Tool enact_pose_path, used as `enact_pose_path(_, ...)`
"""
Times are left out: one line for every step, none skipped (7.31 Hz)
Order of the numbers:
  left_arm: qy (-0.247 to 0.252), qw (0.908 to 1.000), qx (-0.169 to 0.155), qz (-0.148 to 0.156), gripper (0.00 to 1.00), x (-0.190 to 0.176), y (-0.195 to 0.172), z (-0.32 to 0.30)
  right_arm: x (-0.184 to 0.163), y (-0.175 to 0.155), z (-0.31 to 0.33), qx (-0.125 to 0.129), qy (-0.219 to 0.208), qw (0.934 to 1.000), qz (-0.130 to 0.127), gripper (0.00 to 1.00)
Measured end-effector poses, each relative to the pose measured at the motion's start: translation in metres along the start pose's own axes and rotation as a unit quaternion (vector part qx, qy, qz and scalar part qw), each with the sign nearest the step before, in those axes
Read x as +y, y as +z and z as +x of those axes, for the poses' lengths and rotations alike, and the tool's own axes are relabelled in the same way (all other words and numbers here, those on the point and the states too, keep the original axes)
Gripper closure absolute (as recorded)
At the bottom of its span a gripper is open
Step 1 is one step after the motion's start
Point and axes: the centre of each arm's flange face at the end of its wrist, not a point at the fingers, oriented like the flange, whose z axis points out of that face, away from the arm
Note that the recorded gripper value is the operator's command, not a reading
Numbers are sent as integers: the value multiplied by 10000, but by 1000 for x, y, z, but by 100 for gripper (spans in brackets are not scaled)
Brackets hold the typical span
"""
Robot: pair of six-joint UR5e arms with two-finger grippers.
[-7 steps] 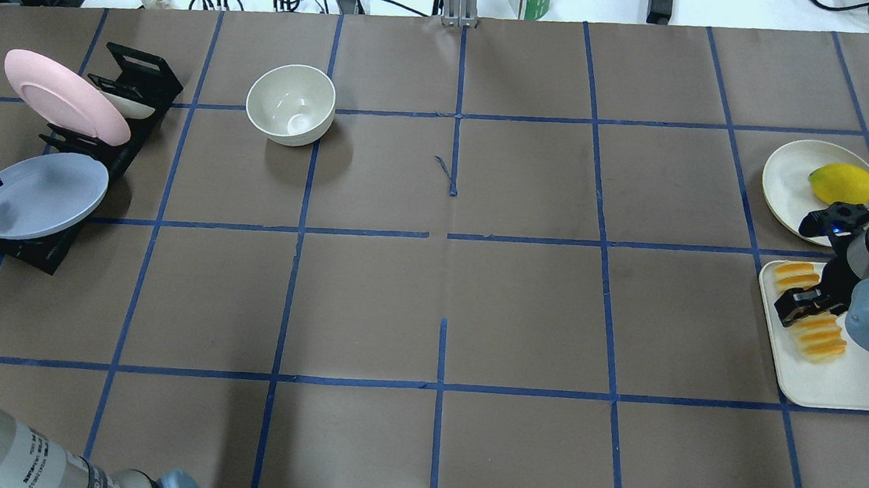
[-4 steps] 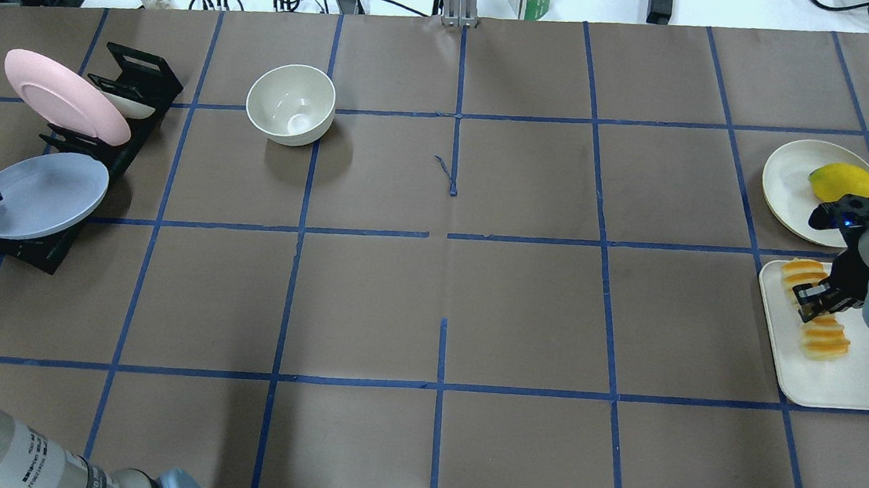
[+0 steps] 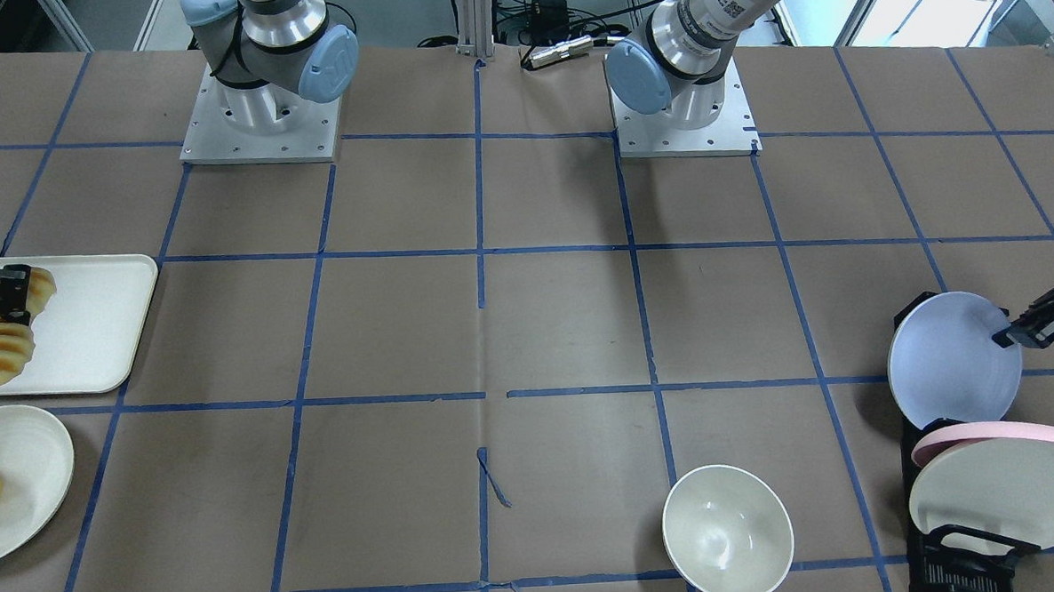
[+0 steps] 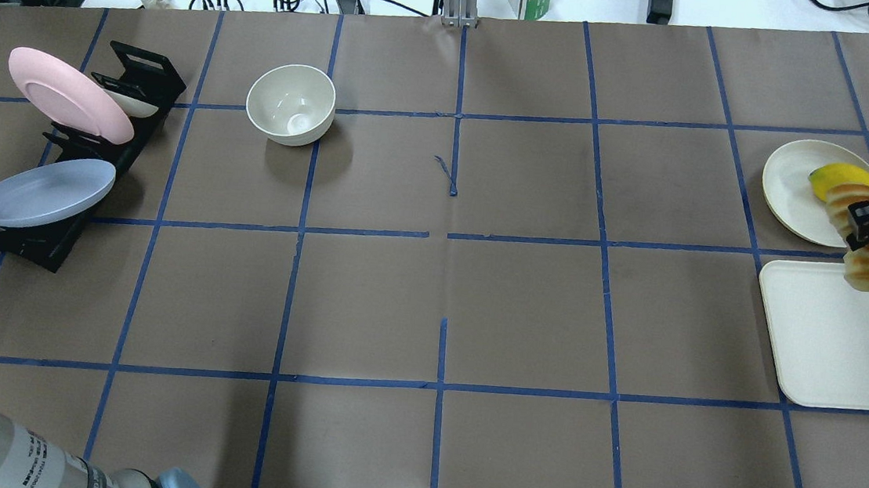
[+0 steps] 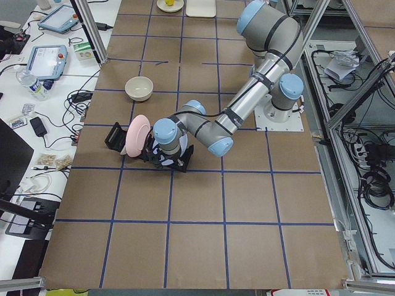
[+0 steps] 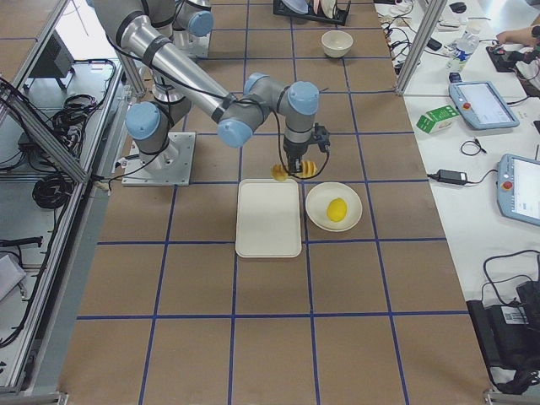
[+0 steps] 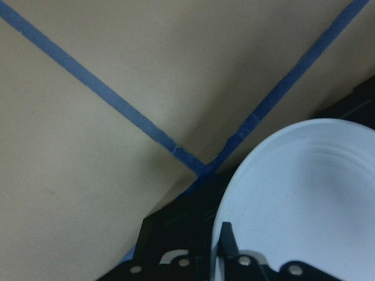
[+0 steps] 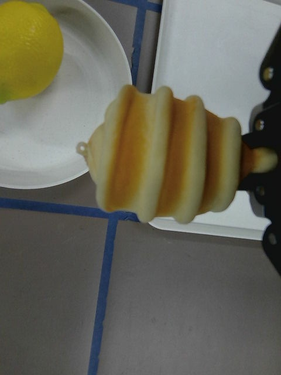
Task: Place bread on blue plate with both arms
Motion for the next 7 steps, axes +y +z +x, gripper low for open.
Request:
enact_pose_path(59,9999,11,-106,100,2,-3,-7,-11,-22,-10,-14,17,10000,-8,100)
enact_pose_path(132,9997,22,-186,100,5,-7,-12,-20,-39,-22,-1,39,10000,3,100)
enact_pose_path(184,9996,24,-201,100,7,-13,-15,-28,-55,-34,14,122,9999,16,100)
enact_pose_path(210,9996,14,-189,100,10,-21,-16,-33,-69,-40,8,264,9997,11,100)
enact_pose_path(224,9996,-10,-190,100,14,-29,-16,-37,-81,-46,-5,336,9994,3,100)
enact_pose_path(227,9995,-35,-207,100,17,-34,-16,-43,-91,-61,6,333,9994,7,100)
enact_pose_path(228,9995,-48,-227,100,20,-39,-15,-51,-102,-83,45,346,9994,19,100)
